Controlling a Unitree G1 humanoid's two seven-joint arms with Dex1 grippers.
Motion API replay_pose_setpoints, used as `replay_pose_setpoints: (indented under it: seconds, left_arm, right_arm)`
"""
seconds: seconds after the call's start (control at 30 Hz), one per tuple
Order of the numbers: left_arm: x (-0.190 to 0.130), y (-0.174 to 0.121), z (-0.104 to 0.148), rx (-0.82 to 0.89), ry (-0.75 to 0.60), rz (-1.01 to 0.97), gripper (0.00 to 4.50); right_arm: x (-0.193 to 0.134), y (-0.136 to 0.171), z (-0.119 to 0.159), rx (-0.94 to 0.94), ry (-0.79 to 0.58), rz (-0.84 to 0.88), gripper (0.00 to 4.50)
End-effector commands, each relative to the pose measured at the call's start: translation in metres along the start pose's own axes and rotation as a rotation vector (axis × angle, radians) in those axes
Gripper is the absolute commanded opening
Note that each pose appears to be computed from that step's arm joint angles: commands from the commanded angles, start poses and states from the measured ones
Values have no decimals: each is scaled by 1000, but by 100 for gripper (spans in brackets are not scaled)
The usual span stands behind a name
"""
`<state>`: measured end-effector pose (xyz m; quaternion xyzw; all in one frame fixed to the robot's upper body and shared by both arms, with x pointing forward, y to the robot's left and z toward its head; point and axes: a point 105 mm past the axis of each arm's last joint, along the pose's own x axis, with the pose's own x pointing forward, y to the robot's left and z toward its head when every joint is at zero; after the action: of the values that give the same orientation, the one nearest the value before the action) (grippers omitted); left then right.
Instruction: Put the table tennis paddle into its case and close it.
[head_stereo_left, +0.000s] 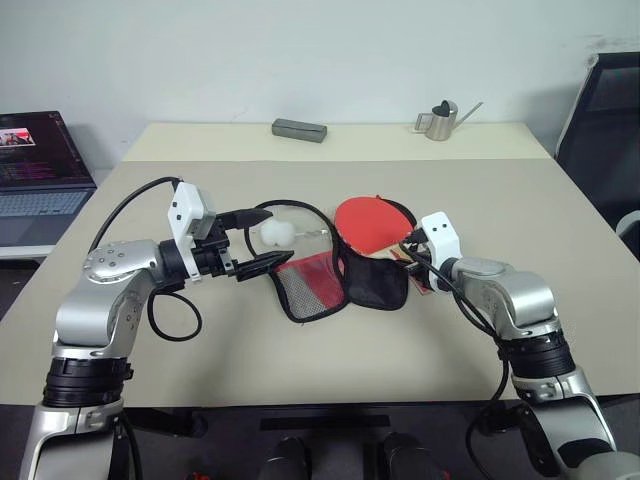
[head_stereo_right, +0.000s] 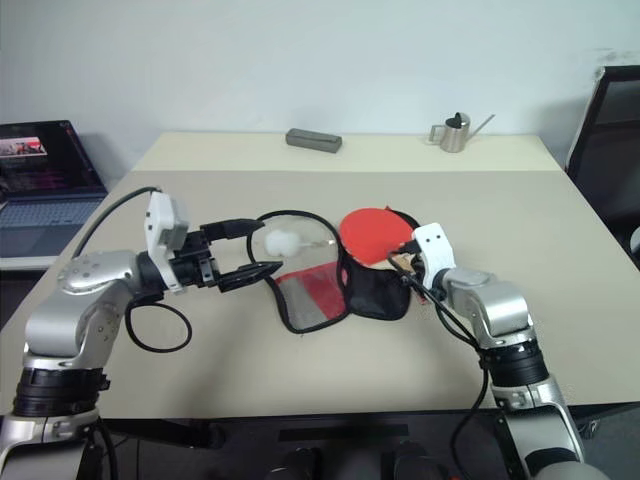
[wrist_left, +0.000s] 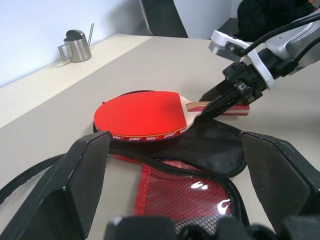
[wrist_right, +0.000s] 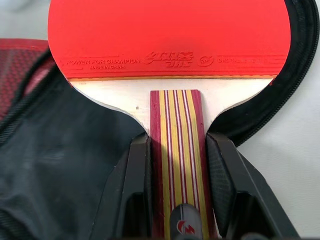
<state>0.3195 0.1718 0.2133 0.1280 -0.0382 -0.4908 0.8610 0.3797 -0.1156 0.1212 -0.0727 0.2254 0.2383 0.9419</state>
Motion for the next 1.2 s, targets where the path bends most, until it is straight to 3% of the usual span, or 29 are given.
replay_pose_setpoints:
  seconds: [0.03,1.17,1.2]
  left_arm:
    - [-1,0,11,46,-30,8,450]
    - [0,1,14,52,-35,8,450]
    - [0,1,14,52,-35,8,450]
  right_arm:
    - [0,-1,23,-47,-80,-12,112]
    - [3,-6,21,-88,-56,-16,112]
    - [3,-5,21,-87,-57,-15,147]
